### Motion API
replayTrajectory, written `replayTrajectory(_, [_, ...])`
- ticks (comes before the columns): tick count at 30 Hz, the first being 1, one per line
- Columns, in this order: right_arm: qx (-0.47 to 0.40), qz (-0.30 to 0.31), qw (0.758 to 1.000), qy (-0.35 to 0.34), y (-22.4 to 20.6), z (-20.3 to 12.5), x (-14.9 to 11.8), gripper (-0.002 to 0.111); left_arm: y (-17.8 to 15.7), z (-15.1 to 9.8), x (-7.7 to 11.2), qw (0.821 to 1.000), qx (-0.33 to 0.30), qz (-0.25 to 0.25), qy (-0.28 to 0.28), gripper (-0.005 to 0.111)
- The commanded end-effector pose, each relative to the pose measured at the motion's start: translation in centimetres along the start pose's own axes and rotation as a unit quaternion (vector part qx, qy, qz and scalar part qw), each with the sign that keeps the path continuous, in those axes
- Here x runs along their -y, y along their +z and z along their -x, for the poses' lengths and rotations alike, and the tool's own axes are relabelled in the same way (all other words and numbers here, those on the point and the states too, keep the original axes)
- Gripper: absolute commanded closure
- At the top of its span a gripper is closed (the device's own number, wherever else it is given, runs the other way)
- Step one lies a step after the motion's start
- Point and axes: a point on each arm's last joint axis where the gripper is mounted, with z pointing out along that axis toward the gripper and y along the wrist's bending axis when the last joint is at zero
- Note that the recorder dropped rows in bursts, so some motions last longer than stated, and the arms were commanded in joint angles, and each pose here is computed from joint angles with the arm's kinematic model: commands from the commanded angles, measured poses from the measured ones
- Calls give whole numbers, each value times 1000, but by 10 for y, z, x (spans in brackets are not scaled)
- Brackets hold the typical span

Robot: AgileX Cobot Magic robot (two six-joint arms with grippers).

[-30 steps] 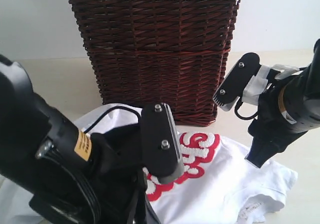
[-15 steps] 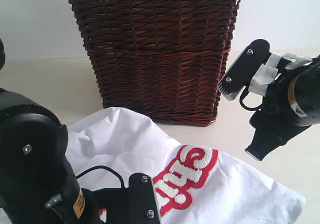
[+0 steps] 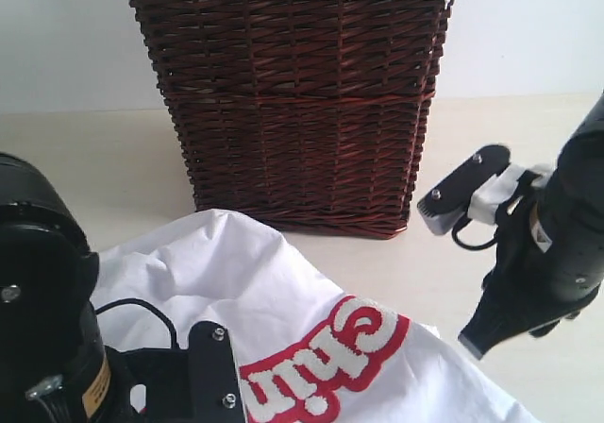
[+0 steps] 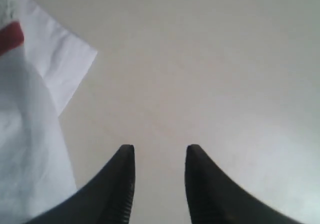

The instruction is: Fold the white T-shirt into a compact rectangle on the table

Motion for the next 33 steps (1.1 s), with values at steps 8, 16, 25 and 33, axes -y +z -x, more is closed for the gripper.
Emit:
replayTrajectory(8, [-118,143,983,-3,51,3,-32,66,-15,-8,4,999,34,24,5,107])
replayTrajectory(16, [-105,144,983,-49,21,6,-24,108,-15,-8,4,999,36,25,12,107])
replayTrajectory(25, [98,225,964,-105,-60,19,-60,108,-15,-8,4,999,36,26,17,107])
replayTrajectory(33, [71,254,945,-192,-38,21,-135,108,-15,-8,4,999,34,25,17,107])
